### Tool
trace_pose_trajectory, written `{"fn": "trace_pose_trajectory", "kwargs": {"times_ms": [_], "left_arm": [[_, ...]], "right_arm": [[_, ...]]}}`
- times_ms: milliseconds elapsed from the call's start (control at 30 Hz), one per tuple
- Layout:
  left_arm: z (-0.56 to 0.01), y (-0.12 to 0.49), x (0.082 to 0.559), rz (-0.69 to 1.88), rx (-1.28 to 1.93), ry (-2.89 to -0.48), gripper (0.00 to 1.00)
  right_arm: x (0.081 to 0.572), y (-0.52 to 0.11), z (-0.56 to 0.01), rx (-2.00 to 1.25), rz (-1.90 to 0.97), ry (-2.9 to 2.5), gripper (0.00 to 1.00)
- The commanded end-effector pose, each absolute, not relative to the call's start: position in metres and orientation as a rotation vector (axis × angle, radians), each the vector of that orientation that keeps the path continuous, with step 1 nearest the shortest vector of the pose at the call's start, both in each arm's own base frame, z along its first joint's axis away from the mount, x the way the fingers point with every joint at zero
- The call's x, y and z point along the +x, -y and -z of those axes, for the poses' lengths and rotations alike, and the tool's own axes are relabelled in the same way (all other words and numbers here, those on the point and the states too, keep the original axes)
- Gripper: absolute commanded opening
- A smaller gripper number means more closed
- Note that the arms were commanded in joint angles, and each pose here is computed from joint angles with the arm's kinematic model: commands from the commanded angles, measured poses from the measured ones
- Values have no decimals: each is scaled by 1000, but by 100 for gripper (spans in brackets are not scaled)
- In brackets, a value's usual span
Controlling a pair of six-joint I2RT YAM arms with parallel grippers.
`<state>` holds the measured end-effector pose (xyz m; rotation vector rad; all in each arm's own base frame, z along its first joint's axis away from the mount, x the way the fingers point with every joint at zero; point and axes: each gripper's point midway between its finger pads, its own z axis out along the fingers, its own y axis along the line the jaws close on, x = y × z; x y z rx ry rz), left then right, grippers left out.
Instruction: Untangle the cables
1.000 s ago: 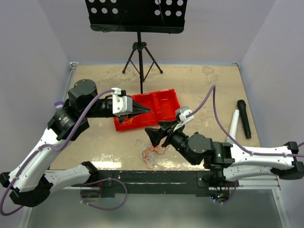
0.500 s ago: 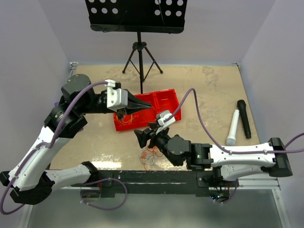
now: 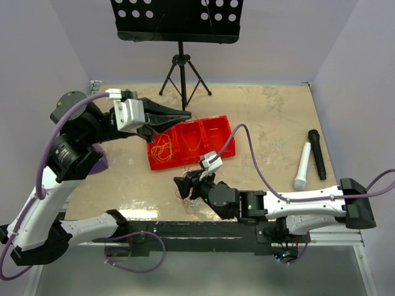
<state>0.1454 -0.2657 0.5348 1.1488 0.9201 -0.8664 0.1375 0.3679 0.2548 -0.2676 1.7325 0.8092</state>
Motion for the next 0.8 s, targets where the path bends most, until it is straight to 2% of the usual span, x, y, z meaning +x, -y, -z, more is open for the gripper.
{"fn": "trace_pose_trajectory", "kwargs": {"times_ms": [0,467,567,700,767], "left_arm": [[-591,246,157,759,963,-829,0],[-664,219,158,667,753,-670,0],[-669,219,156,670,758,-655,0],[-676,217,156,656,748,-635,0],[-680,217,154,654,749,-627,0]], "right_arm": [[129,-368,-234,-211,-891,-1791,56],[119,-344,-127,-150,-802,-2009,52],[116,-339,-108,-121,-801,-2053,45],[112,-330,-87,-83,-785,-2111,26],[109,-328,-79,-84,-782,-2134,19]]}}
